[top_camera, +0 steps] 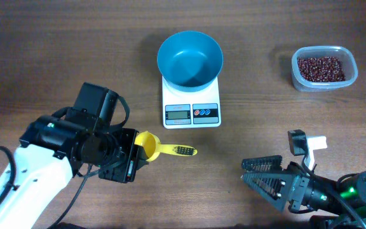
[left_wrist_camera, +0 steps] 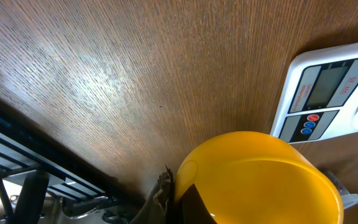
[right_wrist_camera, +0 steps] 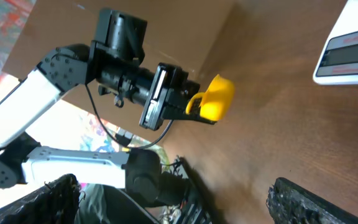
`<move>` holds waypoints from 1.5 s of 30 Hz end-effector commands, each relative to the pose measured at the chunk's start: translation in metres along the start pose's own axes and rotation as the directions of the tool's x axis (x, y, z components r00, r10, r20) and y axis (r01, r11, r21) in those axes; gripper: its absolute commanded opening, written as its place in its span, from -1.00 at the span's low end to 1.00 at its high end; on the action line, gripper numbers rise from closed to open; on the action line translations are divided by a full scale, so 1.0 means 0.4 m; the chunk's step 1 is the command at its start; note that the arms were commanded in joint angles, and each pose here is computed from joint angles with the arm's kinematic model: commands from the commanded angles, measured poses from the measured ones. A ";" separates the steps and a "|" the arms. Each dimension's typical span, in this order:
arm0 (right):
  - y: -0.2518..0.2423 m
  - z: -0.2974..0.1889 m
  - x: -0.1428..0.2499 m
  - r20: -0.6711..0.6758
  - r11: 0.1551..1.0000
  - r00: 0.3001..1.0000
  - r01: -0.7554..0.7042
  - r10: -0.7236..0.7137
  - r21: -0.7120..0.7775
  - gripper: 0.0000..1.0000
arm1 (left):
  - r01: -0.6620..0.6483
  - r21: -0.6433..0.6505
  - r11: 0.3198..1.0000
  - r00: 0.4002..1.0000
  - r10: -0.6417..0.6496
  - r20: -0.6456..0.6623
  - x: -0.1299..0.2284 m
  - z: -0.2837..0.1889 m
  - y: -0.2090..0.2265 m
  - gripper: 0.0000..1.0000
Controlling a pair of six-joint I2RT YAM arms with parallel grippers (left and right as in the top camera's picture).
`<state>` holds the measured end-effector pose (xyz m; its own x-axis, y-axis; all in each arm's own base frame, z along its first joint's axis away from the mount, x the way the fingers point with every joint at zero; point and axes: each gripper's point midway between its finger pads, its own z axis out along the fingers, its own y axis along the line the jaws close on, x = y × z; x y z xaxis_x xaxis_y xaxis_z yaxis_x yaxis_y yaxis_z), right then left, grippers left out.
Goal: Scoop item into bowl and weigh 50g on scale
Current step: 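Move the right gripper toward the scoop held by the left gripper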
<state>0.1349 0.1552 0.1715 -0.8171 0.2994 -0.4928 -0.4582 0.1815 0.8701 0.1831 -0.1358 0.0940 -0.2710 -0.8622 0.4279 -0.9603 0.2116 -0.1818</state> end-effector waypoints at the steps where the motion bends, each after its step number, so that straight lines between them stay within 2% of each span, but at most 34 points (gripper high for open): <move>1: -0.025 0.000 -0.028 0.063 0.998 0.997 0.030 -0.033 0.048 0.97 | 0.011 0.003 1.000 1.000 -0.011 0.006 0.001 -0.002 -0.007 -1.00; 3: -0.052 -0.003 -0.056 0.120 0.991 0.989 0.074 -0.087 0.108 0.97 | 0.011 0.003 1.000 1.000 -0.011 0.006 0.001 -0.002 -0.007 -1.00; 6: -0.102 -0.011 -0.090 0.184 0.977 0.978 0.064 -0.102 0.202 0.97 | 0.011 0.003 1.000 1.000 -0.011 0.006 0.001 -0.002 -0.007 -1.00; 10: -0.122 -0.015 -0.126 0.189 0.957 0.974 0.067 -0.124 0.281 0.97 | 0.011 0.003 1.000 1.000 -0.011 0.006 0.001 -0.002 -0.007 -1.00; 14: -0.094 0.000 -0.189 0.155 0.954 0.985 0.026 -0.075 0.299 0.97 | 0.011 0.003 1.000 1.000 -0.011 0.006 0.001 -0.002 -0.007 -1.00; 19: -0.014 0.042 -0.238 0.024 0.984 0.999 -0.029 0.025 0.178 0.97 | 0.011 0.003 1.000 1.000 -0.011 0.006 0.001 -0.002 -0.007 -1.00; 22: 0.037 0.057 -0.265 -0.020 0.983 0.996 -0.082 0.087 0.164 0.97 | 0.011 0.003 1.000 1.000 -0.011 0.006 0.001 -0.002 -0.007 -1.00; 24: 0.075 0.074 -0.273 -0.041 0.978 0.994 -0.090 0.100 0.186 0.97 | 0.011 0.003 1.000 1.000 -0.011 0.006 0.001 -0.002 -0.007 -1.00; 27: 0.086 0.093 -0.276 -0.028 0.941 0.995 -0.084 0.099 0.326 0.97 | 0.011 0.003 1.000 1.000 -0.011 0.006 0.001 -0.002 -0.007 -1.00; 29: 0.062 0.092 -0.261 -0.031 0.886 0.996 -0.060 0.084 0.459 0.97 | 0.011 0.003 1.000 1.000 -0.011 0.006 0.001 -0.002 -0.007 -1.00; 30: 0.074 0.108 -0.238 -0.088 0.897 0.995 -0.003 0.047 0.441 0.97 | 0.011 0.003 1.000 1.000 -0.011 0.006 0.001 -0.002 -0.007 -1.00; 33: 0.090 0.142 -0.182 -0.183 0.910 0.982 0.038 0.042 0.414 0.97 | 0.011 0.003 1.000 1.000 -0.011 0.006 0.001 -0.002 -0.007 -1.00; 36: 0.048 0.160 -0.130 -0.250 0.875 0.964 0.045 0.088 0.481 1.00 | 0.011 0.003 1.000 1.000 -0.011 0.006 0.001 -0.002 -0.007 -1.00; 38: 0.025 0.189 -0.080 -0.322 0.867 0.936 0.039 0.142 0.497 0.68 | 0.012 0.000 1.000 1.000 -0.012 0.006 0.001 -0.002 -0.005 -1.00; 41: 0.002 0.231 -0.036 -0.367 0.858 0.905 0.005 0.215 0.514 0.63 | 0.012 0.000 1.000 1.000 -0.012 0.006 0.001 -0.002 -0.005 -1.00; 45: -0.006 0.290 -0.002 -0.400 0.866 0.884 -0.013 0.244 0.500 0.37 | 0.013 0.001 1.000 1.000 -0.013 0.006 0.001 -0.002 -0.006 -1.00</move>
<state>0.1745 0.2514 0.1626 -0.9717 -0.0788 -0.2226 -0.2211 0.6351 0.7401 0.1836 -0.1355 0.0938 -0.2705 -0.8636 0.4256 -0.9604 0.2115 -0.1813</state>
